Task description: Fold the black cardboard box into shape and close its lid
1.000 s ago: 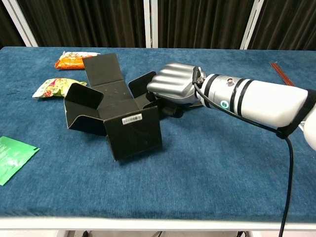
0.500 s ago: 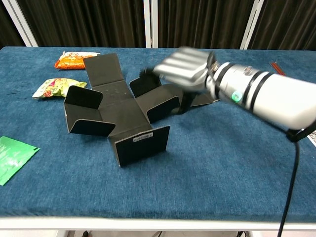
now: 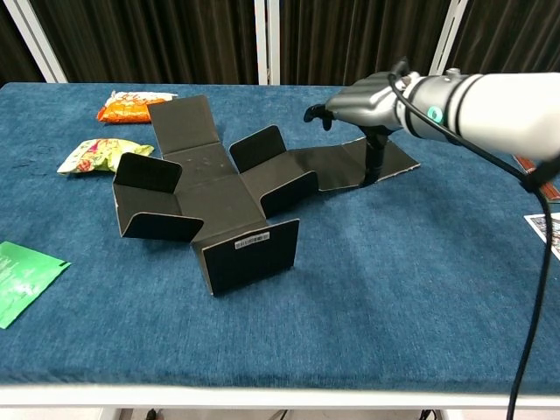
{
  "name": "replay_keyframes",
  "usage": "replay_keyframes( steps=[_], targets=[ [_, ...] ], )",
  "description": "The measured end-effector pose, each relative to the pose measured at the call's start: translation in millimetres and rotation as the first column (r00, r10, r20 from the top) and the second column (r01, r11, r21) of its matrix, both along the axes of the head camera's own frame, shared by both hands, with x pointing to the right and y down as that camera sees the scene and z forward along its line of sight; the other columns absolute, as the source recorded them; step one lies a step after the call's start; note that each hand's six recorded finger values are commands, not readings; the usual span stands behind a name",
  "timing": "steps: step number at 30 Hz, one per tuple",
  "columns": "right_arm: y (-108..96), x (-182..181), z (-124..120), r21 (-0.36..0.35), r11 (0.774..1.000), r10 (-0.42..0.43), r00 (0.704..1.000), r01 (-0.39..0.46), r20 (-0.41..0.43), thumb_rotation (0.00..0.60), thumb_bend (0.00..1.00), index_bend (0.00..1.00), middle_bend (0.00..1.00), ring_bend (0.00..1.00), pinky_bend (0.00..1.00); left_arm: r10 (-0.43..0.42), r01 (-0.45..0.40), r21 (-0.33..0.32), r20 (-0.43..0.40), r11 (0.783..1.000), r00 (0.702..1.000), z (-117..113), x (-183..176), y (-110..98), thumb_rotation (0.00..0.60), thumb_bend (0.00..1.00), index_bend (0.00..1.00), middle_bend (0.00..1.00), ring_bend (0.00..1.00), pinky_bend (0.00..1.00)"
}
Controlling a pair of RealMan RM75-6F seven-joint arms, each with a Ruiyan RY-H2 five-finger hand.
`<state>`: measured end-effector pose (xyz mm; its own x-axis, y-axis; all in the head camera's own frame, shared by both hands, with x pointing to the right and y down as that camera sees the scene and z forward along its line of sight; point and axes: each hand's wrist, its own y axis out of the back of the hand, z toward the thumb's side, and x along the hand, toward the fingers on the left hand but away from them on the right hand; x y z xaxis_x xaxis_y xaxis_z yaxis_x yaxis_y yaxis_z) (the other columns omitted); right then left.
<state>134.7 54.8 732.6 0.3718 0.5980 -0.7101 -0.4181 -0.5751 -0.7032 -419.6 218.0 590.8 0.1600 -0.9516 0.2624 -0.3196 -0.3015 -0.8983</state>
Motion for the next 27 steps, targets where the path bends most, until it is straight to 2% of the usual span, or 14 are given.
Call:
replay_keyframes(
  steps=[7, 11, 17, 27],
  targets=[
    [-17, -15, 11, -0.022, 1.0, -0.017, 0.998, 0.016, -0.061, 0.6, 0.09, 0.01, 0.13, 0.68, 1.0, -0.006, 0.006, -0.01, 0.007, 1.0, 1.0, 2, -2, -1, 0.6, 0.09, 0.09, 0.14, 0.12, 0.21],
    [-15, -22, 18, -0.045, 0.999, -0.029, 0.996, 0.025, -0.089, 0.6, 0.12, 0.05, 0.12, 0.68, 1.0, -0.007, 0.007, -0.016, 0.008, 1.0, 1.0, 3, -2, -1, 0.6, 0.09, 0.09, 0.12, 0.1, 0.21],
    [-11, -29, 24, -0.077, 0.997, -0.027, 0.993, 0.019, -0.115, 0.6, 0.12, 0.07, 0.12, 0.68, 1.0, -0.009, 0.009, -0.024, 0.009, 1.0, 1.0, 4, -3, -1, 0.6, 0.09, 0.09, 0.12, 0.1, 0.21],
    [-10, -34, 29, -0.093, 0.995, -0.035, 0.99, 0.022, -0.137, 0.6, 0.18, 0.13, 0.13, 0.68, 1.0, -0.015, 0.015, -0.025, 0.005, 1.0, 1.0, 6, -5, 0, 0.6, 0.09, 0.07, 0.11, 0.1, 0.21]
  ],
)
